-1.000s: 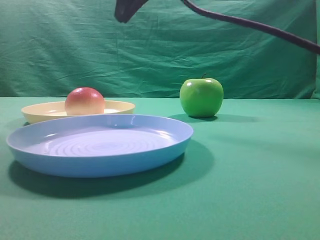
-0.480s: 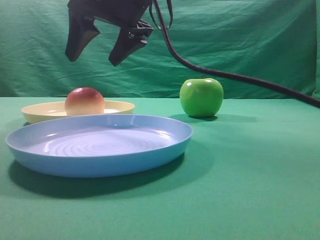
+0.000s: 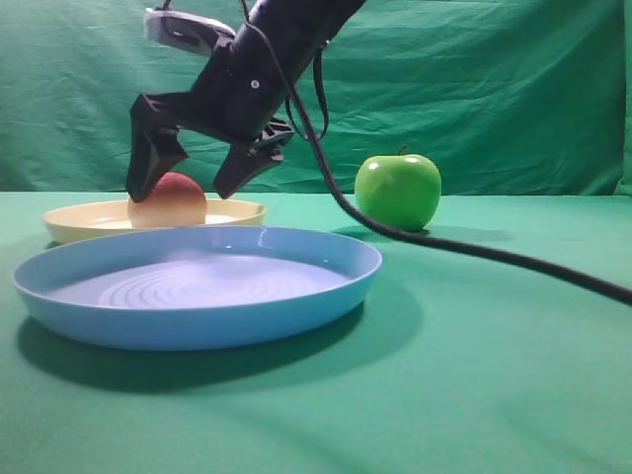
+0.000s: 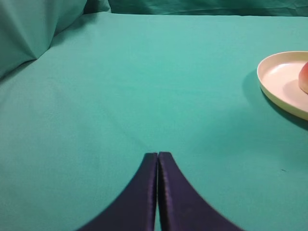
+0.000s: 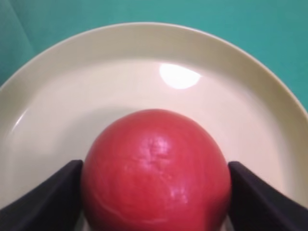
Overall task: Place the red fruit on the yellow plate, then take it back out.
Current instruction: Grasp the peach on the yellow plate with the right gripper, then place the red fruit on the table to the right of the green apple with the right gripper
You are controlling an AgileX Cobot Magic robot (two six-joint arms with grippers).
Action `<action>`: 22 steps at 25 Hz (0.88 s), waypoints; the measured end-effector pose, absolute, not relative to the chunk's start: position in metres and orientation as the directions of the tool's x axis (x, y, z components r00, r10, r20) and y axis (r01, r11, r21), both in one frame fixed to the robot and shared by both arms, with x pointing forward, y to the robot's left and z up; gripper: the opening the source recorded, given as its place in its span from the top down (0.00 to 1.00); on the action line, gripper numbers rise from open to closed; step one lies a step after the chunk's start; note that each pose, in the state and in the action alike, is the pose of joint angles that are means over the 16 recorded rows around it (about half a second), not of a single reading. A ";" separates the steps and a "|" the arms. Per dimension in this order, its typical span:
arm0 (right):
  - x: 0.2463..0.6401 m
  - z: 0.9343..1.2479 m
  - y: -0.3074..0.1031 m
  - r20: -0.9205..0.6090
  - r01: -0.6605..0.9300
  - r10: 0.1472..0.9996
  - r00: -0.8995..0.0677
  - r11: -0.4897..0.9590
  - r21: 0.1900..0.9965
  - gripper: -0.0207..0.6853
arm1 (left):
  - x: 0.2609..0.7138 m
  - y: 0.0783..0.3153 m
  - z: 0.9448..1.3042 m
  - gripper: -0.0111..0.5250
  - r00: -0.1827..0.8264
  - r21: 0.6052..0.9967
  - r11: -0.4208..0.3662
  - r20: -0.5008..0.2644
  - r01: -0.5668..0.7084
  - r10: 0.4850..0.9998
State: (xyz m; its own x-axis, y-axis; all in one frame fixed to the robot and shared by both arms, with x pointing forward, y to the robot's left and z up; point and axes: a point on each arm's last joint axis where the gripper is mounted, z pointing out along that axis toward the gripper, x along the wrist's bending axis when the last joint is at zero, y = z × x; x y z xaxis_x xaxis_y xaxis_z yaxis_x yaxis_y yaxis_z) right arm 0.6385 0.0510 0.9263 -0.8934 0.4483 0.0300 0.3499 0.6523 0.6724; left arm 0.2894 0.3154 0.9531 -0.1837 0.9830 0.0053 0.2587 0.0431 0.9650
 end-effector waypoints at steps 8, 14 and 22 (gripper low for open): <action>0.637 0.955 0.042 0.061 0.377 0.460 -0.886 0.637 0.672 0.59 | 0.289 0.315 0.953 0.98 -0.183 0.965 0.042 0.006 0.259 0.983; 0.635 1.019 0.009 0.105 0.461 0.537 -0.837 0.588 0.664 0.68 | 0.289 0.315 0.953 0.98 -0.183 0.965 0.042 0.006 0.259 0.983; 0.617 1.102 -0.072 0.148 0.634 0.715 -0.683 0.479 0.607 0.70 | 0.289 0.315 0.953 0.98 -0.183 0.965 0.042 0.006 0.259 0.983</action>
State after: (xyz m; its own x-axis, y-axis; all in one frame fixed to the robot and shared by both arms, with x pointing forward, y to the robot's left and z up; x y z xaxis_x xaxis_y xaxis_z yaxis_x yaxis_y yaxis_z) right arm 0.6172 -0.0724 1.1019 -0.6827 0.7155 0.1482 0.6341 0.4794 0.6067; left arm 0.2894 0.3154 0.9531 -0.1835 0.9830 0.0060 0.2588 0.0424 0.9650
